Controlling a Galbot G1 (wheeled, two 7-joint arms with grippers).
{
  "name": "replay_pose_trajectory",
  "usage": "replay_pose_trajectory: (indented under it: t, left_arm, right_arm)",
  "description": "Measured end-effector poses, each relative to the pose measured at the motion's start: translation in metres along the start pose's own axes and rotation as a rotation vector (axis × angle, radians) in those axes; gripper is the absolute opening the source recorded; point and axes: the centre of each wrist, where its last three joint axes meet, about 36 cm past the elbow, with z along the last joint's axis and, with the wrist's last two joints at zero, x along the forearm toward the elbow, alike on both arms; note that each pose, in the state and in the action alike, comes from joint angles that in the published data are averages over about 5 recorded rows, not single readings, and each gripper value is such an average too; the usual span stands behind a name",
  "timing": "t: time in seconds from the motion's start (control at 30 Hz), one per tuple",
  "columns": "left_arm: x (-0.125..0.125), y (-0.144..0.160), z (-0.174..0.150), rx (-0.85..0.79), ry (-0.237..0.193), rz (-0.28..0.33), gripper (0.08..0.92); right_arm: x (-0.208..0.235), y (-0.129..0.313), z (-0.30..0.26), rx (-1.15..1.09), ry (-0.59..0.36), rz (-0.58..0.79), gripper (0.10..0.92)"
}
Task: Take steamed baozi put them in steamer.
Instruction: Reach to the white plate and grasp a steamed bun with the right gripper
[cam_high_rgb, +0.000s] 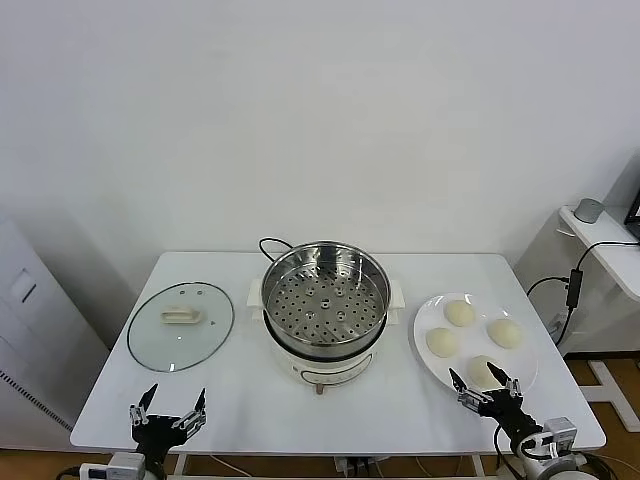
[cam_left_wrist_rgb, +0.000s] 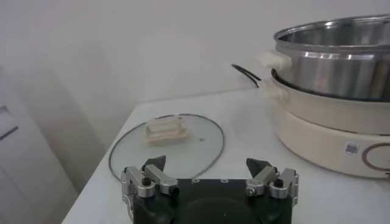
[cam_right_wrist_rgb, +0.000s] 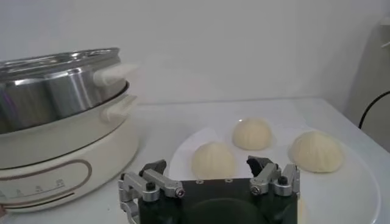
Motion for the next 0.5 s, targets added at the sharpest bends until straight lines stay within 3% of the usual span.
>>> replay_pose_trajectory:
  t: [0.3,0.5]
  left_arm:
    - [-0.001,0.0,-0.001,-0.005,-0.001,-0.007,0.823]
    - [-0.001,-0.001,-0.003,-0.006,-0.01,-0.021,0.823]
  right_arm:
    - [-0.009,-0.012,-0.017,0.032,-0.006,0.025,0.823]
    - [-0.034,-0.041,-0.06,0.198,-0.017,0.002,0.823]
